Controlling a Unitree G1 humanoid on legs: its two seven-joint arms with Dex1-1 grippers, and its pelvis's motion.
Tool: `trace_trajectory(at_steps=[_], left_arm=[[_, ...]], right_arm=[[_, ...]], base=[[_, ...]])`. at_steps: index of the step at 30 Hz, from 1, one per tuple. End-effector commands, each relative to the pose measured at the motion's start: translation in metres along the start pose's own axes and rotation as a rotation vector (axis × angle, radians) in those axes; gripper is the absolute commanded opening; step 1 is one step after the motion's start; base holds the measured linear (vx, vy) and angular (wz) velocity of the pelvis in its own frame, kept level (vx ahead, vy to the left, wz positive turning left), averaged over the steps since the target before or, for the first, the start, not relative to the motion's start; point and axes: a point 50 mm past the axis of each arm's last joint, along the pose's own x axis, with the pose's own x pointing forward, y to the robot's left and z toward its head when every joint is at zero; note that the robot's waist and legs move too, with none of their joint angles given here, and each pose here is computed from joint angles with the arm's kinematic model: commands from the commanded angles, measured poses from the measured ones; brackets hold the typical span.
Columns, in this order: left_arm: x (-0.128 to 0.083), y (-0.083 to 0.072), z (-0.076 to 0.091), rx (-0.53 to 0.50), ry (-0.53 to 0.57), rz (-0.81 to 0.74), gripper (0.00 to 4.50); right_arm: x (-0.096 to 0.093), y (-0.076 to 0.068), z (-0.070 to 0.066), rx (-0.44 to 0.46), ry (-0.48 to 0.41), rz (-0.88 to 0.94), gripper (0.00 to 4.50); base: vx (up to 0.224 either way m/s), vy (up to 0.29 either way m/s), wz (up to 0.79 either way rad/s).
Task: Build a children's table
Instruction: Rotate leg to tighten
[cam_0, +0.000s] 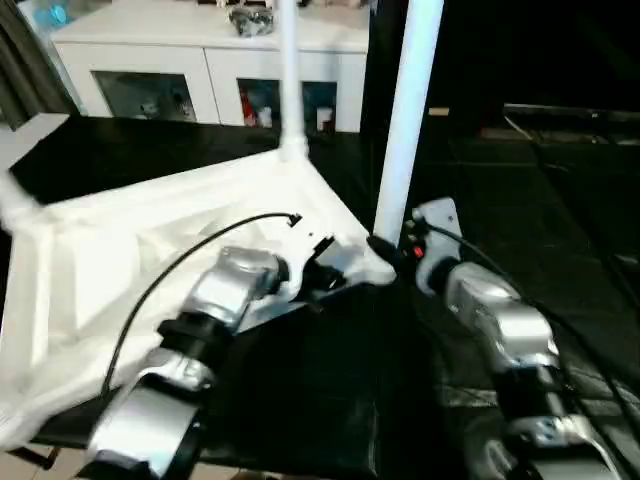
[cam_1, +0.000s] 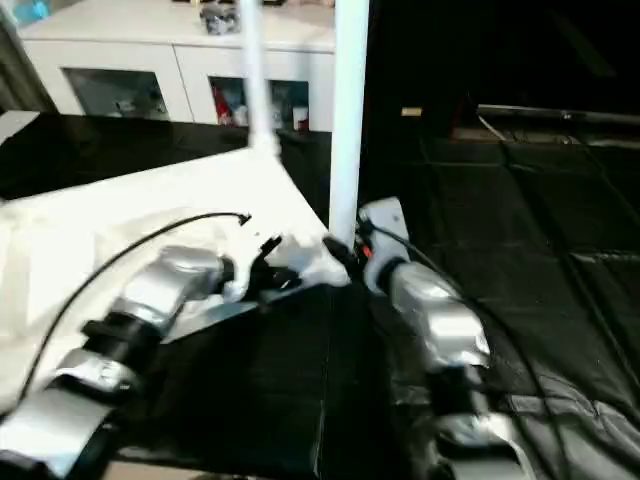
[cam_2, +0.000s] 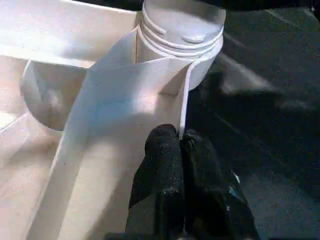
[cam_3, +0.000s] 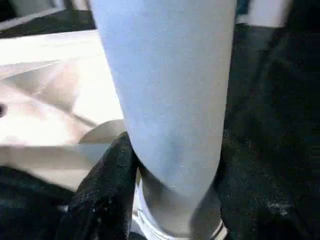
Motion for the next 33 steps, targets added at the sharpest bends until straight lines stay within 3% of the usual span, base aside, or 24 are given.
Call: trace_trajectory(at_steps=[1,2,4,7,17,18,21,27,33], left_arm=[[0.006,-0.013,0.048,0.066,-0.154,-0.006,0.0],[0.006,-0.014,0.048,0.066,-0.157,-0.006,0.0],[0.005,-0.013,0.048,0.078,-0.153,-0.008,0.0],[0.0,-0.011,0.043,0.112,-0.143,-0.027,0.0],[-0.021,-0.006,0.022,0.199,-0.08,-0.18,0.0],[-0.026,-0.005,0.017,0.225,-0.054,-0.229,0.0],[-0.035,-0.005,0.01,0.289,-0.01,-0.327,0.0],[-0.046,-0.008,0.004,0.355,0.04,-0.467,0.0],[-0.051,-0.01,-0.006,0.416,0.113,-0.559,0.0]], right_arm=[[0.016,0.045,-0.018,0.006,0.078,0.174,1.98],[0.016,0.047,-0.018,0.004,0.069,0.184,1.98],[0.014,0.048,-0.017,0.024,0.054,0.21,2.5],[0.008,0.043,-0.015,0.038,0.024,0.245,2.8],[-0.024,0.007,-0.015,-0.051,0.0,0.349,3.64],[-0.033,-0.004,-0.014,-0.09,0.015,0.392,3.72],[-0.045,-0.018,-0.009,-0.117,0.027,0.464,4.02],[-0.064,-0.022,-0.006,-0.169,0.094,0.673,4.12],[-0.07,-0.021,-0.009,-0.201,0.16,0.793,4.12]], base=[[0.0,0.0,0.0],[0.0,0.0,0.0],[0.0,0.0,0.0],[0.0,0.0,0.0],[0.0,0.0,0.0],[0.0,0.0,0.0],[0.0,0.0,0.0],[0.0,0.0,0.0],[0.0,0.0,0.0]])
